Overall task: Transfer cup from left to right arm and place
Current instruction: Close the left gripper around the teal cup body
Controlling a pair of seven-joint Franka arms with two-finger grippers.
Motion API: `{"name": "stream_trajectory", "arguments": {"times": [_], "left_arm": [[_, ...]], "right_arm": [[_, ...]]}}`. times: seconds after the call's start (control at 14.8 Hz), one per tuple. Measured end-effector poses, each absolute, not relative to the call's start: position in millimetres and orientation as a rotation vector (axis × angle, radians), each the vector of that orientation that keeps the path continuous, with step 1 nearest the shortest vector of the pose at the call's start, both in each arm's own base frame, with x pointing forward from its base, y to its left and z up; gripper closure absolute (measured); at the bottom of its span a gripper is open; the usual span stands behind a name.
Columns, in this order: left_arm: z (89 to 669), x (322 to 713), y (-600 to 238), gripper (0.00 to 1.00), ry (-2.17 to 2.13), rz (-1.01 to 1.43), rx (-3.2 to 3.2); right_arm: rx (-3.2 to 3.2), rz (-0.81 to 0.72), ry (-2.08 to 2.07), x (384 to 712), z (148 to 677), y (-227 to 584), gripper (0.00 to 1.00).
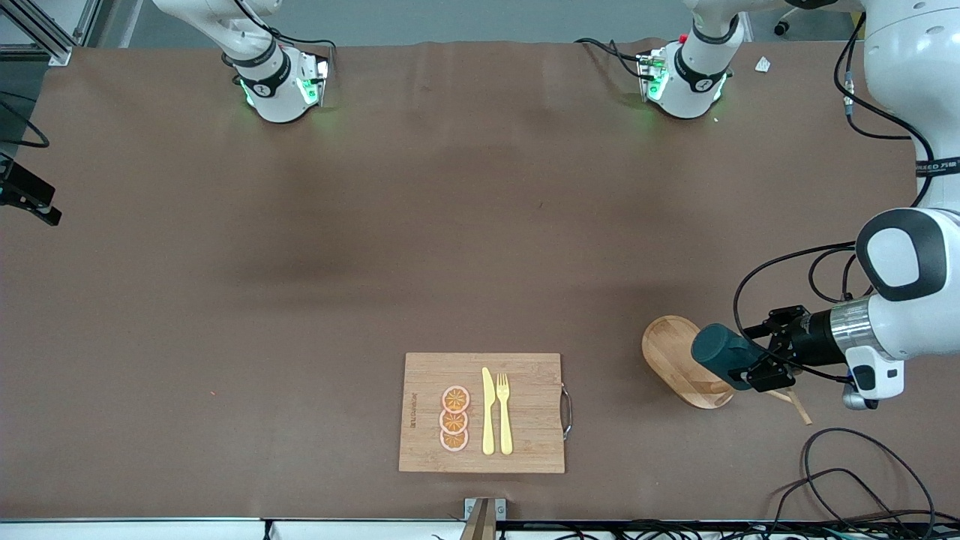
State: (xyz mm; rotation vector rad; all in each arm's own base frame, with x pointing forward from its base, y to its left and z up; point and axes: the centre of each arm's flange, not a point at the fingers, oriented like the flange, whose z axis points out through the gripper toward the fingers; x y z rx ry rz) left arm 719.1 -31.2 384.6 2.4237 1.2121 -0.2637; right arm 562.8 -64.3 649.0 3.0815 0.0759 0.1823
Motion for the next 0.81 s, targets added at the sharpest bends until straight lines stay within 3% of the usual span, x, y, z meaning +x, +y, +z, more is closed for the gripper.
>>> {"name": "stream_trajectory", "arguments": {"times": [0.61, 0.75, 0.81], "left_arm": [[371.6, 721.3, -33.1, 0.00, 1.226, -0.299, 2.381], [369.3, 721.4, -32.8, 0.04, 1.230, -0.303, 2.379], [369.9, 721.6, -32.5, 0.13, 1.231, -0.303, 2.374]], "right_arm": [[3.082, 0.182, 0.075, 562.8, 649.0, -64.4, 0.00], [3.082, 0.182, 0.075, 562.8, 649.0, -64.5, 0.00], [3.082, 0.182, 0.075, 562.9, 648.8, -64.5, 0.00]]}}
